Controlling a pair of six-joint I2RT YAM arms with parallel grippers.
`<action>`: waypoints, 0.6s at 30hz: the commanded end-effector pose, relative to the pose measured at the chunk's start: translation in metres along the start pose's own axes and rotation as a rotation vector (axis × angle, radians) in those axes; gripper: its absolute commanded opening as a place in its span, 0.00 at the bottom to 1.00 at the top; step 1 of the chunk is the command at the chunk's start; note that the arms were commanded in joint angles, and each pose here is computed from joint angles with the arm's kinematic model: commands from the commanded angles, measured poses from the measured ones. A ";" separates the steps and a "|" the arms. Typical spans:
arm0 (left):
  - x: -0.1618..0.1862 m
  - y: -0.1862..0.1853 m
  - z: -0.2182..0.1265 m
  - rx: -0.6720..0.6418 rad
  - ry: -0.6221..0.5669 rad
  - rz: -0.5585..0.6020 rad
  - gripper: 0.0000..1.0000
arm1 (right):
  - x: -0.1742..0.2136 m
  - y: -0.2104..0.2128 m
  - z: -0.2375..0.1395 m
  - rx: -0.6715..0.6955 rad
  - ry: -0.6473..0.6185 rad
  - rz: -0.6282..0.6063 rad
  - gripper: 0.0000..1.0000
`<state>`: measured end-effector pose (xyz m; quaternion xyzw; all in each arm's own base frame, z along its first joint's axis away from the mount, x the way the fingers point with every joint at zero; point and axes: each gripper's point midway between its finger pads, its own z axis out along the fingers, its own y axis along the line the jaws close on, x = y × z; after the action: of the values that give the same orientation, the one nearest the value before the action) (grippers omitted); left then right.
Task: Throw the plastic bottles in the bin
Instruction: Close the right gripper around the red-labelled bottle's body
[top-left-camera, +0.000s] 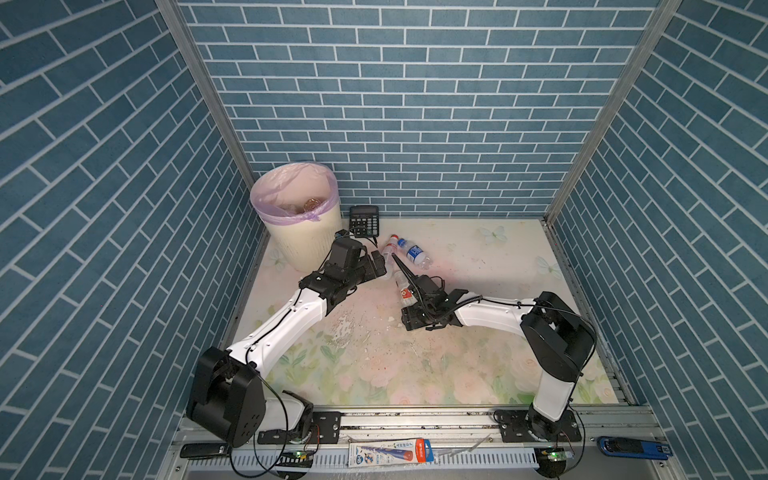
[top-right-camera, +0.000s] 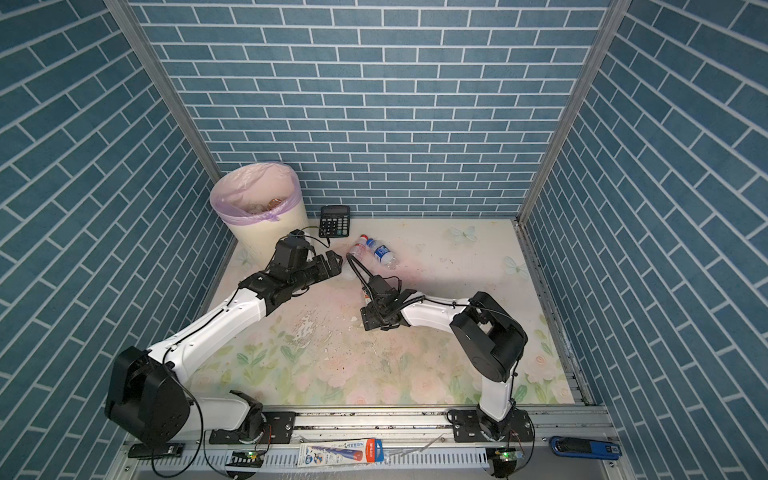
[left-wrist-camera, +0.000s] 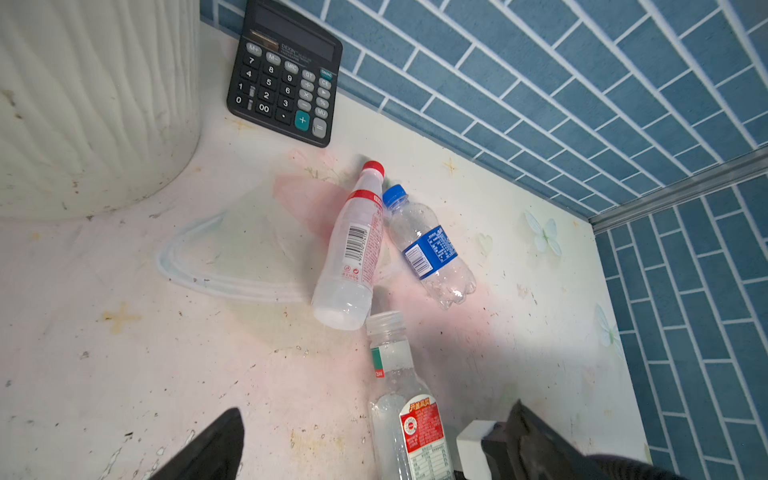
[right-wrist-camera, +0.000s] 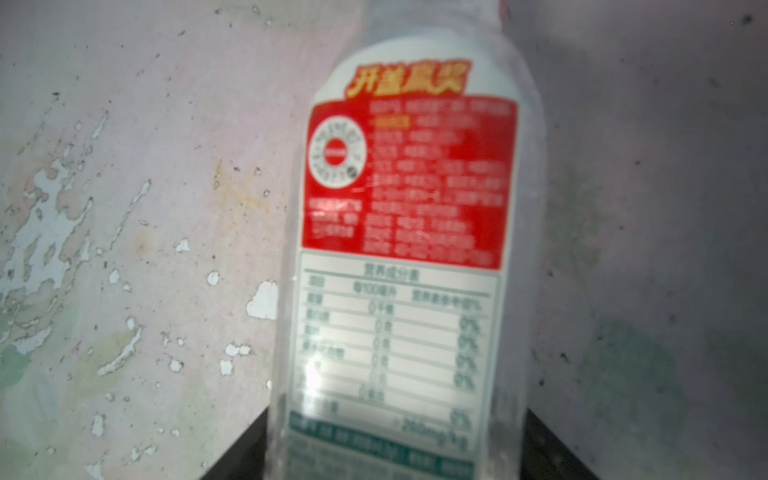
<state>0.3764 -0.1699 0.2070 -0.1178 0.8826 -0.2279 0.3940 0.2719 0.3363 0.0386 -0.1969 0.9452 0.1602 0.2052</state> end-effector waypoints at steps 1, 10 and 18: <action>0.001 0.001 -0.002 0.010 -0.002 -0.002 0.99 | 0.006 -0.021 -0.009 0.082 -0.006 -0.007 0.63; 0.010 -0.005 0.018 0.047 0.048 -0.034 0.99 | 0.002 -0.037 -0.031 0.064 -0.055 0.023 0.46; 0.014 -0.021 0.037 0.114 0.094 -0.062 0.99 | -0.016 -0.038 -0.053 0.021 -0.106 0.028 0.44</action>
<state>0.3875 -0.1950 0.1752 -0.1152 0.8917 -0.2683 0.3459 0.2864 0.2925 0.0718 -0.1655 0.9419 0.1560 0.2471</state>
